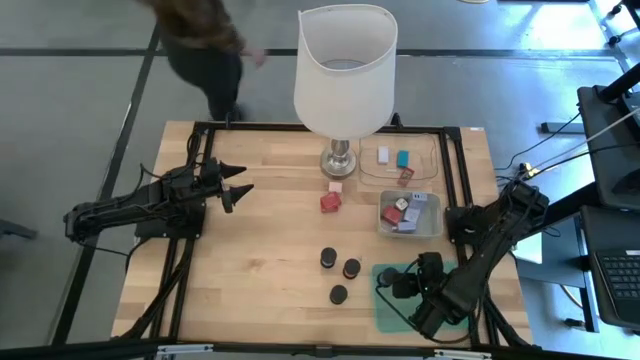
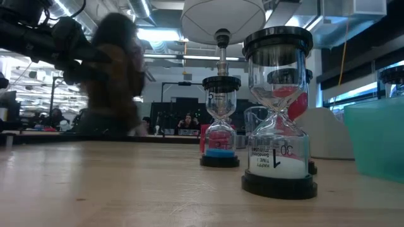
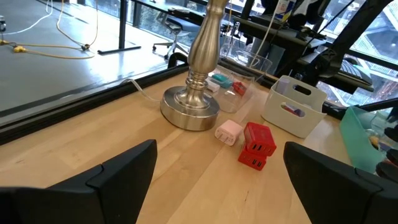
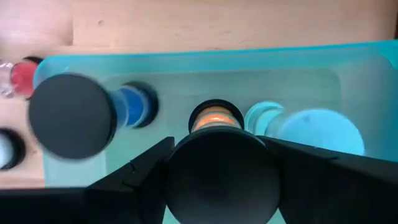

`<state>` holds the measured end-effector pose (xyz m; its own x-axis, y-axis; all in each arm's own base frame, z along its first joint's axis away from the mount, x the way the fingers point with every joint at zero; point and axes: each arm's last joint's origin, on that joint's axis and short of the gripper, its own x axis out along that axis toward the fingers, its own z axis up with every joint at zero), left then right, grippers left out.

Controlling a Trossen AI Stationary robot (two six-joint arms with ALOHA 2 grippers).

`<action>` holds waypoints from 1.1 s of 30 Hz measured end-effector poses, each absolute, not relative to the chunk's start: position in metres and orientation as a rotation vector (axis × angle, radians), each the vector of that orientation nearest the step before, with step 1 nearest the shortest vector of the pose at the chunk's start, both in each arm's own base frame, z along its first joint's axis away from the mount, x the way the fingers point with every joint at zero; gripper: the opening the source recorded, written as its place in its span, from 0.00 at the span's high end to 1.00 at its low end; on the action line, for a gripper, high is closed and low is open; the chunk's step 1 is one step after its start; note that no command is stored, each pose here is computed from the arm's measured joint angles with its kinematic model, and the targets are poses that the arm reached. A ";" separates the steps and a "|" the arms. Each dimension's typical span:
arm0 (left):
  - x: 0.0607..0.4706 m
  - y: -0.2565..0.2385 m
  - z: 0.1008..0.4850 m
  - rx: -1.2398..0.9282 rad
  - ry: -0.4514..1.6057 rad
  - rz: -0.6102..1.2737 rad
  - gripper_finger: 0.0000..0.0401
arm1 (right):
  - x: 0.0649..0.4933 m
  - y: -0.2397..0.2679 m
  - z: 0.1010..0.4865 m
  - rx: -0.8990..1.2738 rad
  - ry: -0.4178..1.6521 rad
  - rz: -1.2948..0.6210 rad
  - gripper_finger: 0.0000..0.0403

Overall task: Pick & Place Office items
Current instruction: Put the orange hourglass into the light blue bin, then put the red hourglass into the light blue bin

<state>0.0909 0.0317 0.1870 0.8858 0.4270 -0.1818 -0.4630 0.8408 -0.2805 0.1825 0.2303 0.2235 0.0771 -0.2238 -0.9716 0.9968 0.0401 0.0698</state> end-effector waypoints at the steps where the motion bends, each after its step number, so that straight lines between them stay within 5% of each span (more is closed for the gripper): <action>1: 0.091 0.032 0.187 -0.325 0.114 0.471 0.13 | 0.183 0.229 0.220 1.052 1.001 -1.237 0.44; 13: 0.091 0.032 0.187 -0.325 0.113 0.471 0.13 | 0.193 0.221 0.206 1.081 1.015 -1.212 0.47; 27: 0.091 0.032 0.187 -0.325 0.114 0.471 0.13 | 0.193 0.202 0.237 1.192 1.051 -1.214 0.06; 33: 0.091 0.032 0.187 -0.325 0.114 0.471 0.13 | 0.202 0.189 0.278 1.293 1.023 -1.196 0.03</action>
<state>0.0909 0.0317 0.1870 0.8858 0.4270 -0.1818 -0.4630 0.8408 -0.2807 0.2018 0.1889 0.2777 0.1346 -0.0626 -0.9889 0.9866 -0.0840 0.1396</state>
